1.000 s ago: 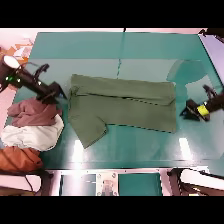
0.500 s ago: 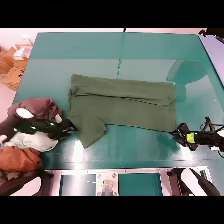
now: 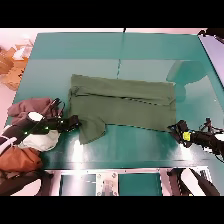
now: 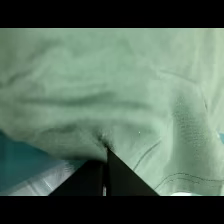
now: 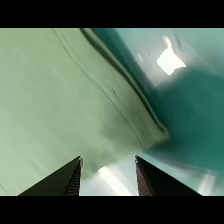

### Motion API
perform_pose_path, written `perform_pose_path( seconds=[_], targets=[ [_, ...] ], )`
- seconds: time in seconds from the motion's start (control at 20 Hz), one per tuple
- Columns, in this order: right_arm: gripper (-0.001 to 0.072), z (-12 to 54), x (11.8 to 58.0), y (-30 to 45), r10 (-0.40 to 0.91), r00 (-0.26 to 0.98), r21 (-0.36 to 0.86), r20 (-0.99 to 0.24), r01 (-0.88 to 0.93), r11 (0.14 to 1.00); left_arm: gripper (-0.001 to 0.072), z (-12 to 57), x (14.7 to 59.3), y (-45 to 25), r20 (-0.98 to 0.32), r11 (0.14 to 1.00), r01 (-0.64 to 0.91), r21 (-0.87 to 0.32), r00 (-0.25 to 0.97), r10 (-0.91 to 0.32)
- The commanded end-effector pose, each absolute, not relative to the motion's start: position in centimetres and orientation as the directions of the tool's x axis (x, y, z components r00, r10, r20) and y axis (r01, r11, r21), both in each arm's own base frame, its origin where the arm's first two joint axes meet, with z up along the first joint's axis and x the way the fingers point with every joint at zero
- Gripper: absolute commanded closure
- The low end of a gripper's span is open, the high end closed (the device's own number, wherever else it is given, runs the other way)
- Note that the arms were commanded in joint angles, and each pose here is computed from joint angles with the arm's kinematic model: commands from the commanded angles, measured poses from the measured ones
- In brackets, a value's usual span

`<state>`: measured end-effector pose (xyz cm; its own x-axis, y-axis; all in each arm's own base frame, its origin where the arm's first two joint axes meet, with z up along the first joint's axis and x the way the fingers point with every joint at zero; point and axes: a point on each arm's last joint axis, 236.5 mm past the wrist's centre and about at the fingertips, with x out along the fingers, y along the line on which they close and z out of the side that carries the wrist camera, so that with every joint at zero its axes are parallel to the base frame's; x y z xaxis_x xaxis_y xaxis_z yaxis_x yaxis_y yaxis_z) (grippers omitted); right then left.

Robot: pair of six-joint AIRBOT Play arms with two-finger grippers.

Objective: Fold the shirts.

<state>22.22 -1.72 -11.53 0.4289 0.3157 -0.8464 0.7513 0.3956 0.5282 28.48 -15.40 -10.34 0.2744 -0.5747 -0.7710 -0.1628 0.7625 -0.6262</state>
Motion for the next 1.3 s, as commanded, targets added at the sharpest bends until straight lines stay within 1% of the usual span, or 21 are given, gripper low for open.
perform_pose_path(
  seconds=[0.0, 0.2, 0.25, 0.3, 0.35, 0.4, 0.6, 0.65, 0.8, 0.95, 1.05, 1.15, 1.25],
  targets=[
    [0.0226, -11.5, 24.6, -1.9, 0.29, 0.501, 0.576, -0.816, 0.747, 0.331, 0.0685, -8.3, 28.6, -17.1, -0.729, 0.728, -0.115, -0.676, 0.246, -0.639],
    [0.0235, -13.2, 25.9, -0.5, 0.322, 0.496, 0.579, -0.806, 0.775, 0.255, 0.0686, -8.3, 27.7, -17.5, -0.728, 0.725, -0.104, -0.681, 0.206, -0.654],
    [0.036, -13.1, 26.0, -0.4, 0.328, 0.496, 0.584, -0.804, 0.763, 0.276, 0.0686, -8.2, 27.4, -17.6, -0.726, 0.723, -0.1, -0.683, 0.196, -0.659],
    [0.0525, -12.8, 26.1, -0.3, 0.339, 0.498, 0.594, -0.798, 0.746, 0.302, 0.0686, -8.0, 27.2, -17.7, -0.724, 0.722, -0.092, -0.686, 0.186, -0.664],
    [0.062, -12.3, 26.4, 0.0, 0.356, 0.497, 0.604, -0.791, 0.724, 0.332, 0.0686, -7.7, 27.0, -17.7, -0.726, 0.725, -0.083, -0.683, 0.181, -0.663],
    [0.069, -11.8, 26.5, 0.0, 0.369, 0.495, 0.613, -0.786, 0.702, 0.363, 0.0687, -7.3, 26.8, -17.5, -0.731, 0.732, -0.078, -0.677, 0.18, -0.658],
    [0.0691, -9.5, 26.4, -1.8, 0.383, 0.442, 0.584, -0.811, 0.656, 0.479, 0.0687, -5.9, 23.6, -14.7, -0.828, 0.831, -0.046, -0.554, 0.131, -0.545],
    [0.0691, -9.0, 26.2, -2.5, 0.375, 0.427, 0.567, -0.823, 0.66, 0.493, 0.0687, -5.0, 22.6, -14.1, -0.843, 0.847, -0.036, -0.531, 0.125, -0.523],
    [0.0691, -7.7, 25.6, -3.7, 0.354, 0.398, 0.533, -0.846, 0.661, 0.529, 0.0687, -2.6, 20.2, -13.7, -0.849, 0.853, -0.028, -0.521, 0.118, -0.515],
    [0.0691, -7.2, 25.5, -3.5, 0.361, 0.395, 0.534, -0.845, 0.656, 0.533, 0.0687, -2.3, 18.8, -13.9, -0.849, 0.849, -0.033, -0.527, 0.072, -0.524],
    [0.0691, -6.3, 26.4, -3.4, 0.37, 0.422, 0.561, -0.828, 0.645, 0.519, 0.0687, -1.9, 20.1, -13.9, -0.844, 0.848, -0.026, -0.529, 0.122, -0.522],
    [0.0691, -4.2, 28.4, -3.7, 0.37, 0.487, 0.612, -0.791, 0.609, 0.505, 0.0687, -0.1, 22.6, -13.9, -0.828, 0.847, 0.002, -0.531, 0.21, -0.52],
    [0.0691, -1.9, 30.8, -3.9, 0.357, 0.537, 0.639, -0.764, 0.556, 0.532, 0.0687, 1.9, 25.3, -13.9, -0.811, 0.849, 0.05, -0.526, 0.271, -0.519]
  ],
)
